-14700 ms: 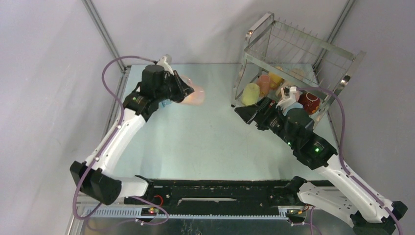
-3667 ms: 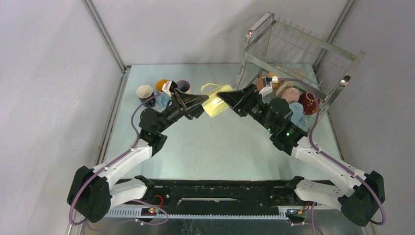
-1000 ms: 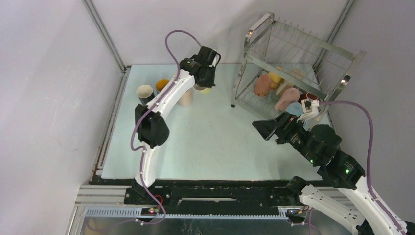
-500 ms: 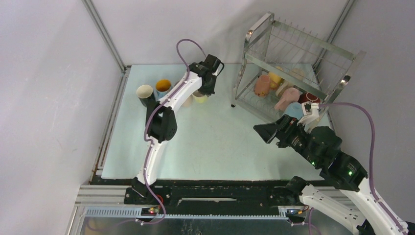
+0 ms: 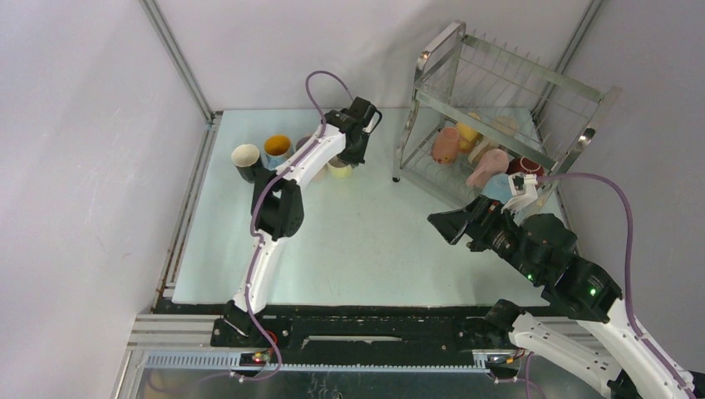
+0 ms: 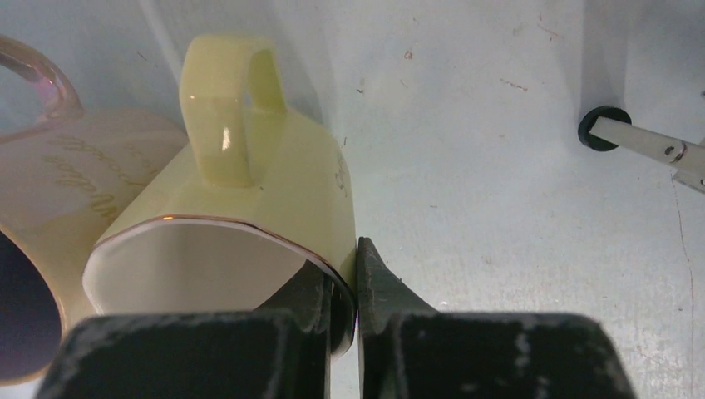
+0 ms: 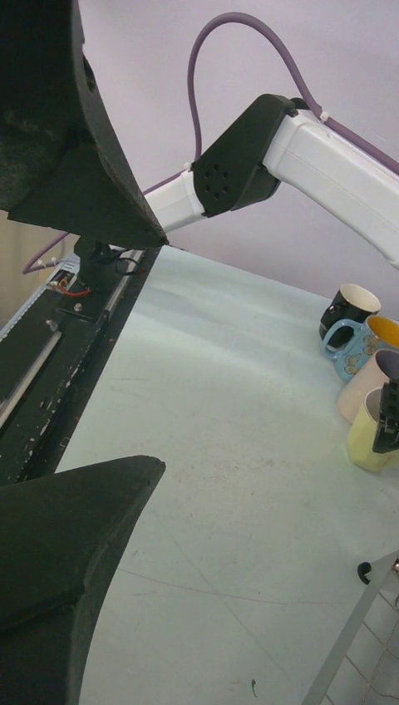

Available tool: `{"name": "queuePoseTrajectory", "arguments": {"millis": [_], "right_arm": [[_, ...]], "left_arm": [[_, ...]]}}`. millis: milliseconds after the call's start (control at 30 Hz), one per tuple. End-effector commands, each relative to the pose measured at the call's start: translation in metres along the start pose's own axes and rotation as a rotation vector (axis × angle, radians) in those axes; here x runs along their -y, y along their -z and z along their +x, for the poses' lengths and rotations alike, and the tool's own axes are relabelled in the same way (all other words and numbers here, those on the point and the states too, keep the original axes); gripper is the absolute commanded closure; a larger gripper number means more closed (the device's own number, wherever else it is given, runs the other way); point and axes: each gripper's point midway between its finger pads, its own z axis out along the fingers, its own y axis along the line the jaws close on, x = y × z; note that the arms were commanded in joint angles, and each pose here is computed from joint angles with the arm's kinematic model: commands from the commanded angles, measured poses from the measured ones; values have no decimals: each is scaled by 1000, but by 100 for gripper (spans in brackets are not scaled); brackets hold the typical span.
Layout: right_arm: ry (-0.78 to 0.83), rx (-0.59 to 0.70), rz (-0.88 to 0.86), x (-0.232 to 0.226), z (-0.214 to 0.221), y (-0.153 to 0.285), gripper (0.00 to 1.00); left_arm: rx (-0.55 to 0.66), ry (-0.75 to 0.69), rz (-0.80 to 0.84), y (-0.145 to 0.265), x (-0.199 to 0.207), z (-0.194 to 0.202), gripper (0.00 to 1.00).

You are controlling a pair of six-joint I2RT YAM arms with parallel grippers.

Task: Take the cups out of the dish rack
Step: Place the cup at the center of the board.

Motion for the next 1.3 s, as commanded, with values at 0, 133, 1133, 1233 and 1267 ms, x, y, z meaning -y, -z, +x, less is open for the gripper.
{"name": "queuePoseTrajectory", "arguments": {"millis": [0,133,1133,1233,1267], "right_arm": [[-12,28,-19,-9,-11,5,0],[-10,25,-15,-8,-10,6,0],[60,77,221,46,-3,-10,0],[71,108,281,61,-4,-13,0],[76,127,311,68,-6,-14,0]], "left_arm": [[150,4,5,24,-5,-45,84],[160,7,14,27,-6,-48,74],[514,111,259,200,1,-88,28],[562,139,304,229,1,-81,23],[577,143,340,239,3,-78,21]]}}
